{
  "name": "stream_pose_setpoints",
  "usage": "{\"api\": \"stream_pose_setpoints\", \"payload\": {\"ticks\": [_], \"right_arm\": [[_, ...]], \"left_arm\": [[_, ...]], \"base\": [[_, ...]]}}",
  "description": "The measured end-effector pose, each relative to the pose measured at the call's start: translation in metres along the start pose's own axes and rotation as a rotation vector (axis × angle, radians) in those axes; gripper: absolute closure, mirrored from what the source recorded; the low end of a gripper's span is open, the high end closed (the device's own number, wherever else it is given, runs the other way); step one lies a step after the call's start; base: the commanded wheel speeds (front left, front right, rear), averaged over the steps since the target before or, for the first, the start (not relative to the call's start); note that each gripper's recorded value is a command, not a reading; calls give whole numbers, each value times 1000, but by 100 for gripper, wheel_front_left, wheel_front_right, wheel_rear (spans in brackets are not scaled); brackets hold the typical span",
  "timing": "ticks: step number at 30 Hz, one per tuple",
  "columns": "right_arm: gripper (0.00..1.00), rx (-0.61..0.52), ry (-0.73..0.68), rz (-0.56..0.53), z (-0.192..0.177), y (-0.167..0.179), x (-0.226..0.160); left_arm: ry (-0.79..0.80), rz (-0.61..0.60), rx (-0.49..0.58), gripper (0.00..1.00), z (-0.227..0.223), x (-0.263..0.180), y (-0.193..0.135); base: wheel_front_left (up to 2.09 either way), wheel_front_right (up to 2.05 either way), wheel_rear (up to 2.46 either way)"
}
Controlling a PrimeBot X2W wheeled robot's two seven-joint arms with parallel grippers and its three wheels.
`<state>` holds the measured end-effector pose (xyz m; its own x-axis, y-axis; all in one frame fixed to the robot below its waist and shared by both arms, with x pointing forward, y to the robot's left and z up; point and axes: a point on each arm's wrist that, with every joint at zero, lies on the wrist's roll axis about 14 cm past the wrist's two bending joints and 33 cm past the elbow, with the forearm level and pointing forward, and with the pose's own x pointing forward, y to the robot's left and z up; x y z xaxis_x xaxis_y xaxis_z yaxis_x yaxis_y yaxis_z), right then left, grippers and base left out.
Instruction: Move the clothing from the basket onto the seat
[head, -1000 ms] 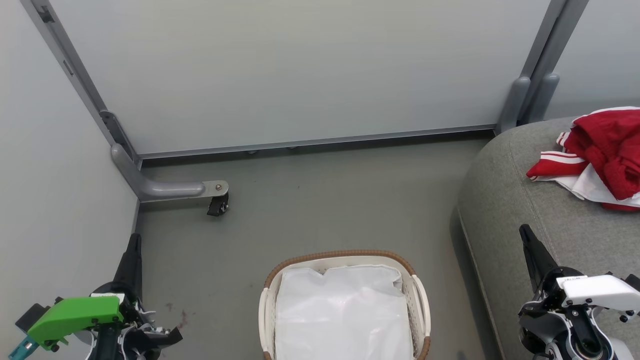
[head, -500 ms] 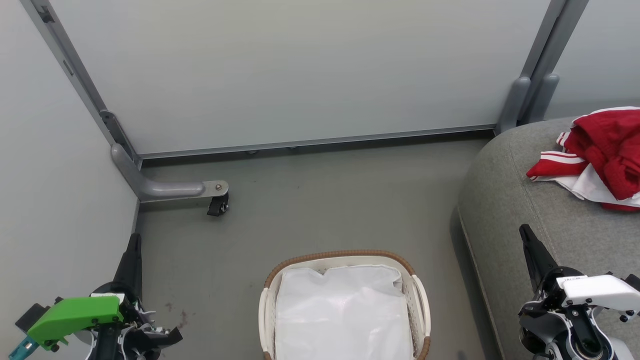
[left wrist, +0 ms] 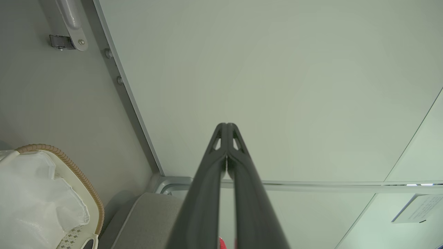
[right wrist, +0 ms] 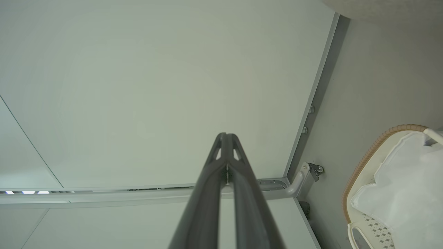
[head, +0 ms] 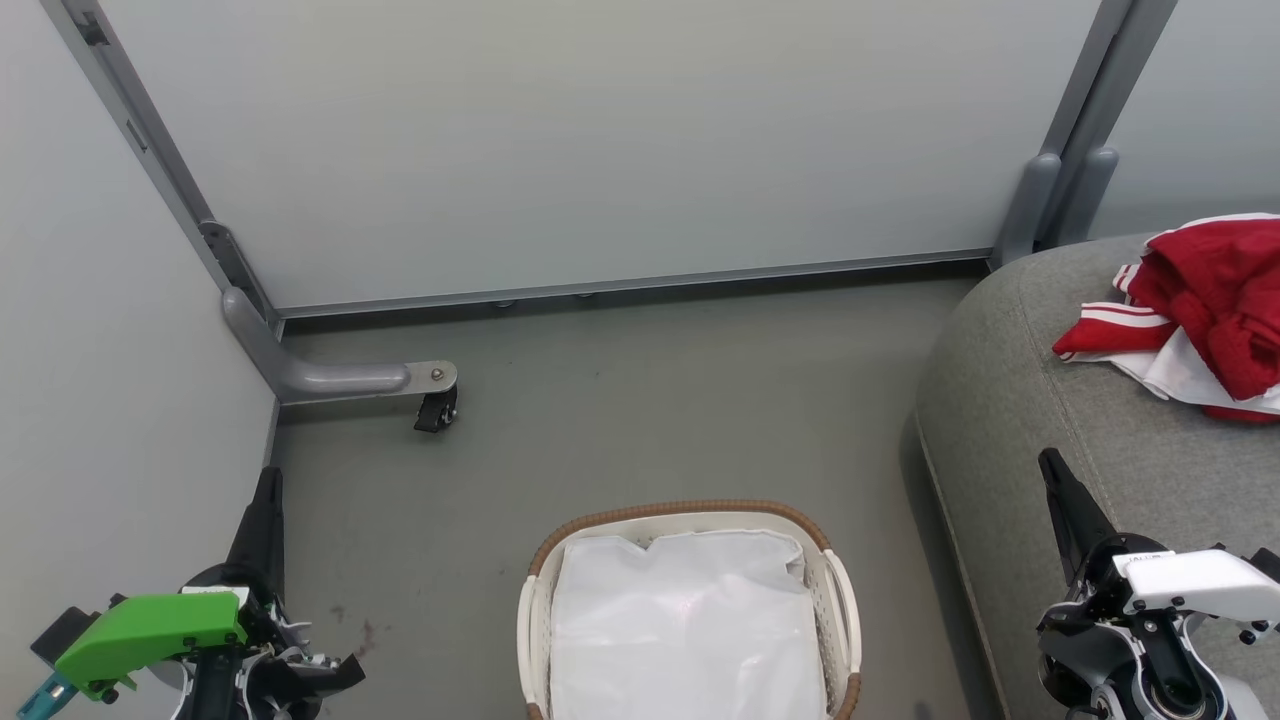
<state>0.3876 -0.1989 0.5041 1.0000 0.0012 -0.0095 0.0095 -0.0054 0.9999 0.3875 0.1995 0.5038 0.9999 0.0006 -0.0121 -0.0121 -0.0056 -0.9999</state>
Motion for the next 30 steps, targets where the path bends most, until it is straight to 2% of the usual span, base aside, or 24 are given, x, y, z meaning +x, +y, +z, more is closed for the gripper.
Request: {"api": "stream_pose_setpoints", "payload": {"ticks": [30], "right_arm": [[100,0,0,0,0,0,0]], "left_arm": [[0,0,0,100,0,0,0]], "base": [[0,0,0]]}}
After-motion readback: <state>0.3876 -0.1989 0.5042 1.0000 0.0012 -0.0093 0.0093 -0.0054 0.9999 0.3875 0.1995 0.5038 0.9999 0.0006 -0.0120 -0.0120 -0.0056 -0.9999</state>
